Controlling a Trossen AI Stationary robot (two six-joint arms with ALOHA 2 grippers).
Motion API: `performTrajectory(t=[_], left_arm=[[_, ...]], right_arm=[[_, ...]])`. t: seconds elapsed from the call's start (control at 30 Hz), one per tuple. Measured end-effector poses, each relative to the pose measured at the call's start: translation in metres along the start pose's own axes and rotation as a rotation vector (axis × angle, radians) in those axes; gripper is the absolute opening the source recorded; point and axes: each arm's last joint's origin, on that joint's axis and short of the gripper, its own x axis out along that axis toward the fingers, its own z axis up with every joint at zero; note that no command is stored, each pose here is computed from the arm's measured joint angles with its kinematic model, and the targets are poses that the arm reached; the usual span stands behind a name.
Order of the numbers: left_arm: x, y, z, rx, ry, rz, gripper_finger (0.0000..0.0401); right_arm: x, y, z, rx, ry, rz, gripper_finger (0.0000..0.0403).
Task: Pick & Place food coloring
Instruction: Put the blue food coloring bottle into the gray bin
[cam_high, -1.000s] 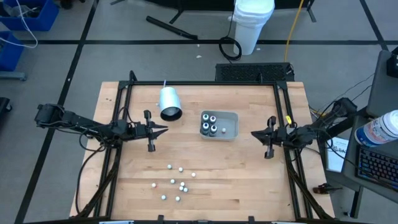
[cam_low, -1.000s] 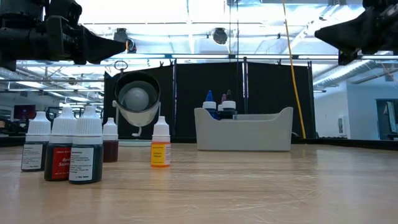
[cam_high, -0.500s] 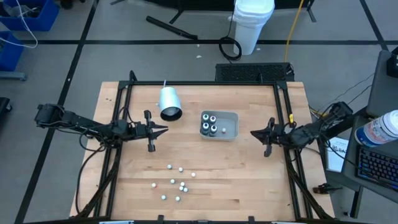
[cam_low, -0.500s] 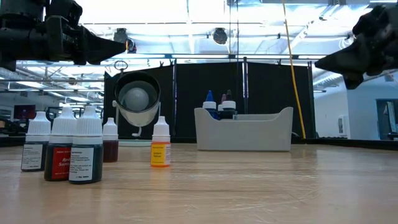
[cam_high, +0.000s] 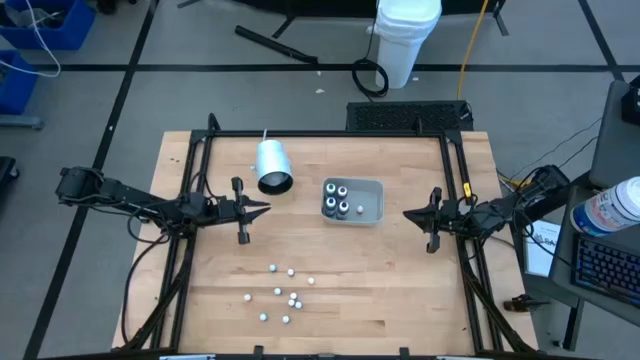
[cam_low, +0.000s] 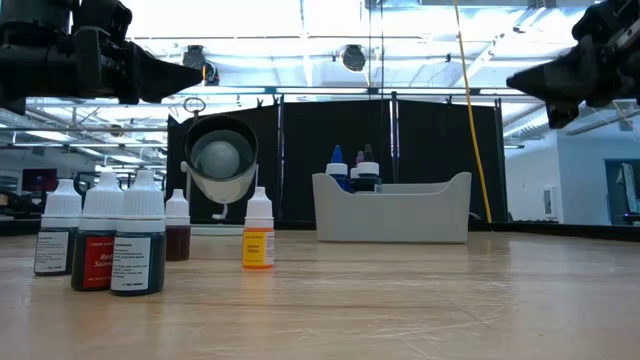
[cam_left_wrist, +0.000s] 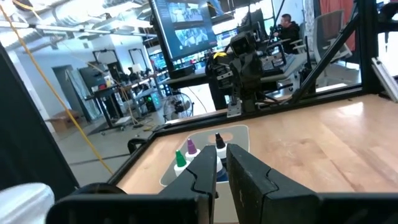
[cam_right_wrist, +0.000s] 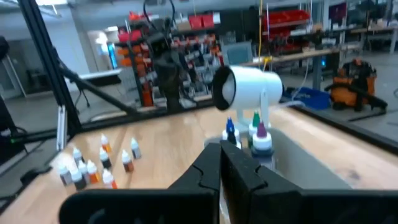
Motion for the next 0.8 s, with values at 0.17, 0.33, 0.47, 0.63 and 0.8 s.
performTrajectory(t=[0.17, 0.33, 0.47, 0.63, 0.8], left_arm=[[0.000, 0.000, 0.000, 0.044, 0.000, 0.000, 0.0047], [0.000, 0.003, 0.009, 0.028, -0.087, 0.028, 0.0047], [-0.001, 0.003, 0.010, 0.022, -0.105, 0.034, 0.0047], [-0.001, 0.003, 0.011, -0.020, -0.110, 0.033, 0.0047], [-0.001, -0.002, 0.010, -0.092, -0.110, -0.066, 0.0047]], right_arm=[[0.000, 0.000, 0.002, -0.028, -0.016, 0.003, 0.0000], [0.000, 0.000, 0.002, -0.035, -0.017, 0.003, 0.0000], [0.000, 0.001, 0.001, -0.050, -0.013, 0.003, 0.0000], [0.002, 0.002, 0.006, -0.022, -0.053, 0.000, 0.0000], [0.005, 0.004, 0.001, -0.017, -0.015, -0.004, 0.0000]])
